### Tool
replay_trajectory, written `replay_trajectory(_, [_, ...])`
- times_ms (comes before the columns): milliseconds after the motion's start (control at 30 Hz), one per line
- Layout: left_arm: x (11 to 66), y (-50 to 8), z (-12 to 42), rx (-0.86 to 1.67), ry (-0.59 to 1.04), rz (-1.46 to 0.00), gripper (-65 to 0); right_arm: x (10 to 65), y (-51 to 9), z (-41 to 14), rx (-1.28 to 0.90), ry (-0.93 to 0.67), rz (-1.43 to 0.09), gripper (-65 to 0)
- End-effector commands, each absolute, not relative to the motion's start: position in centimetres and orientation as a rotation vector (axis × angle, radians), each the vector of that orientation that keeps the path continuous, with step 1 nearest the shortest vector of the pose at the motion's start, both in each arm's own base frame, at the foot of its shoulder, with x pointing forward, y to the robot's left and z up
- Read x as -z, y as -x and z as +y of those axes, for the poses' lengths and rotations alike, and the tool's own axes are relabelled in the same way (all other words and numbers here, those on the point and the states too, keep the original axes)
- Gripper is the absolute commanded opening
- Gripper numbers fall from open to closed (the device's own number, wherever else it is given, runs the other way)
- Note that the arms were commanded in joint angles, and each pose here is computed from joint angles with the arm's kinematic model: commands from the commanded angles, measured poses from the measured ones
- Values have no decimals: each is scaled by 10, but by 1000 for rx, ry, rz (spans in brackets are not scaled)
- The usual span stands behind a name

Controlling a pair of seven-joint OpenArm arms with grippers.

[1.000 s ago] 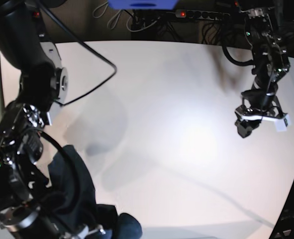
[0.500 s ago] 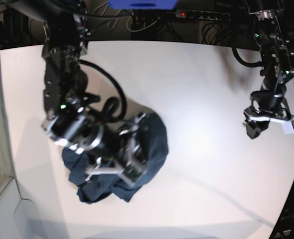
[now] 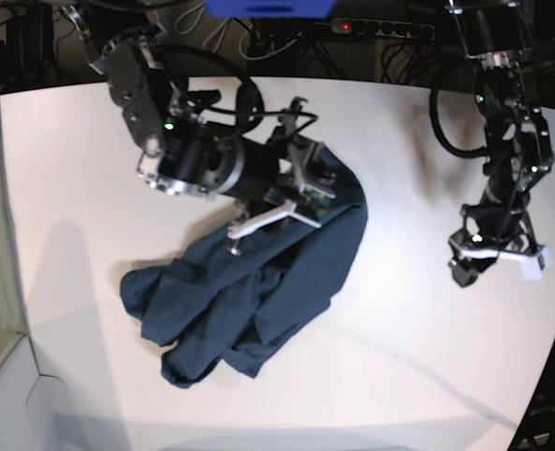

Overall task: Layout the t-shirt on the table in an organized manner, then fold the t-shirt properly
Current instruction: 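Grasp opposite ends of the shirt with both grippers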

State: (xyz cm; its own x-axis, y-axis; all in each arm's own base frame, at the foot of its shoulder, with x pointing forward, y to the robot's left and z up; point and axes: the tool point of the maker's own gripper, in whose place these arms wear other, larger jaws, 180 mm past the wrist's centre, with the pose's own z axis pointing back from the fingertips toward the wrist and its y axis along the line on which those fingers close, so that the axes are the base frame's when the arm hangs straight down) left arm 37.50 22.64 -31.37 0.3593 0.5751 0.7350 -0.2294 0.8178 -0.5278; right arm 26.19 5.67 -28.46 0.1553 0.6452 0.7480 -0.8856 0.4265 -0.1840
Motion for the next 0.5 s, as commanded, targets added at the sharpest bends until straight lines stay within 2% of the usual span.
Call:
replay_trajectory(0, [294,-396,219,-506,396,-1137,-346,270,-271,55,-1119,-330,-930,-373])
replay_trajectory(233, [320,-475,129,-452,522,-995,-319,272,-295,5,-1031,-217,-926,-373])
replay_trajectory(400, [356,-499,88,-456,514,-902,-318,277,-301,-23,-997,-154,-904,-373])
replay_trajectory(467, [363,-503,80,-429,480,-917,-318,282,-300,-33,-977,-143,-886,-373])
